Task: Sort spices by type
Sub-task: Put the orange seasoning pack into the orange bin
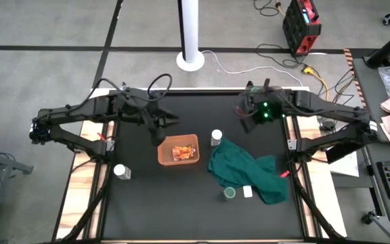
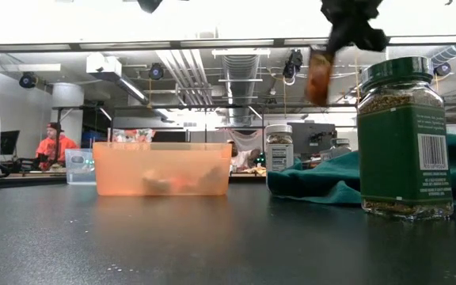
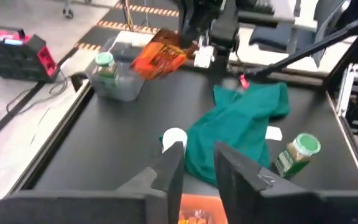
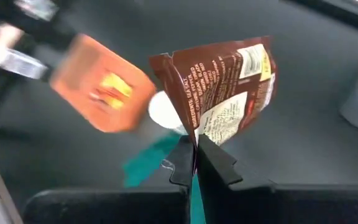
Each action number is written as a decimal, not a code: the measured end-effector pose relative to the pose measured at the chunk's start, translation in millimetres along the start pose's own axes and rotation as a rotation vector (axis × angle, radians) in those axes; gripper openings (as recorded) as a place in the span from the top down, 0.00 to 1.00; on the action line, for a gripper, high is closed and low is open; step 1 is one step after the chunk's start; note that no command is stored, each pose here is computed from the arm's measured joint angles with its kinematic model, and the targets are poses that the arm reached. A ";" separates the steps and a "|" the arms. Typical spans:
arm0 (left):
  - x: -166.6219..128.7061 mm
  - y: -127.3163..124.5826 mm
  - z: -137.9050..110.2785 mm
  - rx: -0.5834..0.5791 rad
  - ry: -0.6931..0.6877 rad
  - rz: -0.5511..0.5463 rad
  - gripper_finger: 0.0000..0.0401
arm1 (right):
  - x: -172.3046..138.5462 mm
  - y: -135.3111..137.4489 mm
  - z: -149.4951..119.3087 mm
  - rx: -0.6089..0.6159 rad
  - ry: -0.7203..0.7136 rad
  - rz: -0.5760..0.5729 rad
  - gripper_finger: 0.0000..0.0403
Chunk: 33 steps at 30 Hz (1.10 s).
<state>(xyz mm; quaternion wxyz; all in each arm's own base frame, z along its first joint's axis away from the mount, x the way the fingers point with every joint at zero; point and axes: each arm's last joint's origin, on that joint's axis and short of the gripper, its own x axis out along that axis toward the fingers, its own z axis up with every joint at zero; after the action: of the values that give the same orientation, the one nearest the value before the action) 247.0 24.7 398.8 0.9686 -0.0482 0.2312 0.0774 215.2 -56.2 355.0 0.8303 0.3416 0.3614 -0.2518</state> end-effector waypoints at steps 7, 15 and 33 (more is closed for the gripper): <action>-0.4 -1.9 13.1 -0.007 -0.133 -0.046 0.69 | 6.6 34.3 29.9 -0.123 -0.012 0.366 0.98; 16.9 -2.1 10.6 -0.002 -0.098 -0.043 0.52 | 40.5 66.1 56.3 -0.221 0.005 0.725 0.98; 32.7 -0.4 -8.4 0.030 0.105 -0.092 0.44 | 78.1 96.9 79.3 -0.420 0.042 0.836 0.98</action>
<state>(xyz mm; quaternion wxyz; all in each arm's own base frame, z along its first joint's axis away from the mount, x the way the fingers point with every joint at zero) 272.1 27.3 376.5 0.9584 -0.0481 0.2801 0.0266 361.4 -67.0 372.1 0.9041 0.2873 0.2529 0.1900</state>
